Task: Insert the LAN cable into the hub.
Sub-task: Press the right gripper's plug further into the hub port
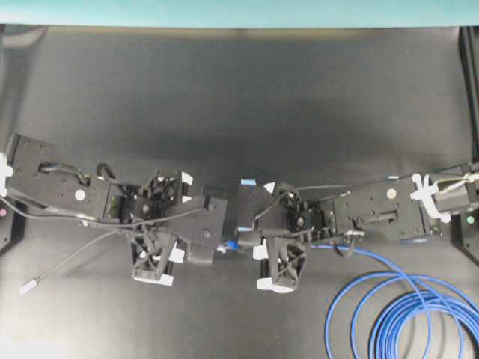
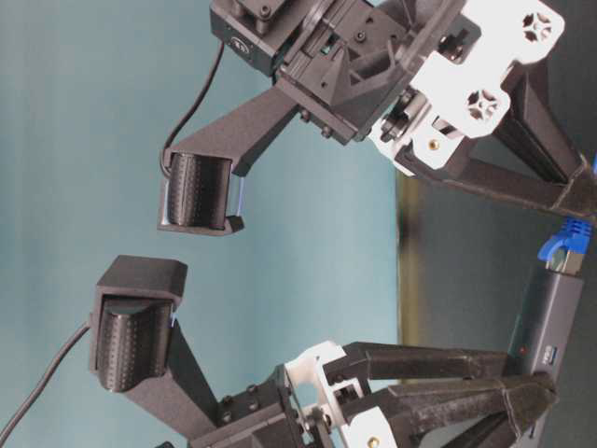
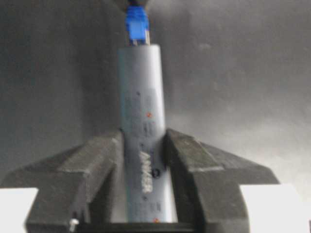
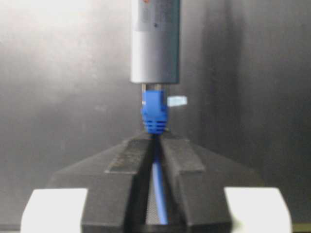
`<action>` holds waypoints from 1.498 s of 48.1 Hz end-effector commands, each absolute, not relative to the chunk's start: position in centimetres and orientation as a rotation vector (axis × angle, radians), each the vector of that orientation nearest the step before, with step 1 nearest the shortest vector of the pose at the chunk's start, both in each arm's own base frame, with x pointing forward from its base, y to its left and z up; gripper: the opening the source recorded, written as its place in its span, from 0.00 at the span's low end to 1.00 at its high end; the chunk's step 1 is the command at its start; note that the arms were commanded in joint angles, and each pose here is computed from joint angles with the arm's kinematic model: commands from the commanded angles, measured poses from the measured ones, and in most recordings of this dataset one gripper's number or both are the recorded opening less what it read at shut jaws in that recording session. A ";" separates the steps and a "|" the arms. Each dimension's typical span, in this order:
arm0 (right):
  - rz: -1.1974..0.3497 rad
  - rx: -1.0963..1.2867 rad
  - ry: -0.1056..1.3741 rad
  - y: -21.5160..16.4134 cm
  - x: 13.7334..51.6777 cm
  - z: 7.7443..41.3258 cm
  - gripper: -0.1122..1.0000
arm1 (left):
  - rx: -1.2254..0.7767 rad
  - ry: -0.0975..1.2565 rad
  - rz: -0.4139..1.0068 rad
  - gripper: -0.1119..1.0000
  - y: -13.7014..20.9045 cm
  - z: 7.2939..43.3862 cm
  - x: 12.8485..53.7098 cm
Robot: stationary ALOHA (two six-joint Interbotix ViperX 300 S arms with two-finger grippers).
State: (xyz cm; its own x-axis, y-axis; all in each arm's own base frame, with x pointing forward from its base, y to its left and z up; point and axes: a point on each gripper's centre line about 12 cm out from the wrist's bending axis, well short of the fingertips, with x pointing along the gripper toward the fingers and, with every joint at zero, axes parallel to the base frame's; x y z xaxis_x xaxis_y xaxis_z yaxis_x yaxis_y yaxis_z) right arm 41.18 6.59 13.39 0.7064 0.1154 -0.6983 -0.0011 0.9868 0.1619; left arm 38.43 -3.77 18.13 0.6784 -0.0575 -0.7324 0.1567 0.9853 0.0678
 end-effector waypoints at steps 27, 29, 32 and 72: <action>0.067 0.163 0.680 6.0 39.9 14.8 0.31 | 0.130 0.762 -0.115 0.36 -3.3 18.6 37.4; 0.068 0.163 0.672 6.0 39.8 14.9 0.41 | 0.127 0.762 -0.112 0.36 -3.2 18.6 37.4; 0.073 0.161 0.665 6.2 39.8 14.9 0.60 | 0.124 0.764 -0.109 0.36 -3.2 18.6 37.5; 0.095 0.202 0.386 4.7 32.1 22.5 0.85 | 0.094 0.800 -0.075 0.36 -2.0 15.6 37.6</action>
State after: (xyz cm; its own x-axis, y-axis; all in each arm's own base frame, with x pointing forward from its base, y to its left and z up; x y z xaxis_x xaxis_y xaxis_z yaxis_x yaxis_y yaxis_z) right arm 32.76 4.76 20.79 0.8973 0.1244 -0.4236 -0.0408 0.9787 0.2010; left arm 37.32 -1.98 15.18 0.6767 -0.0306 -0.7357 0.1041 0.9931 0.0545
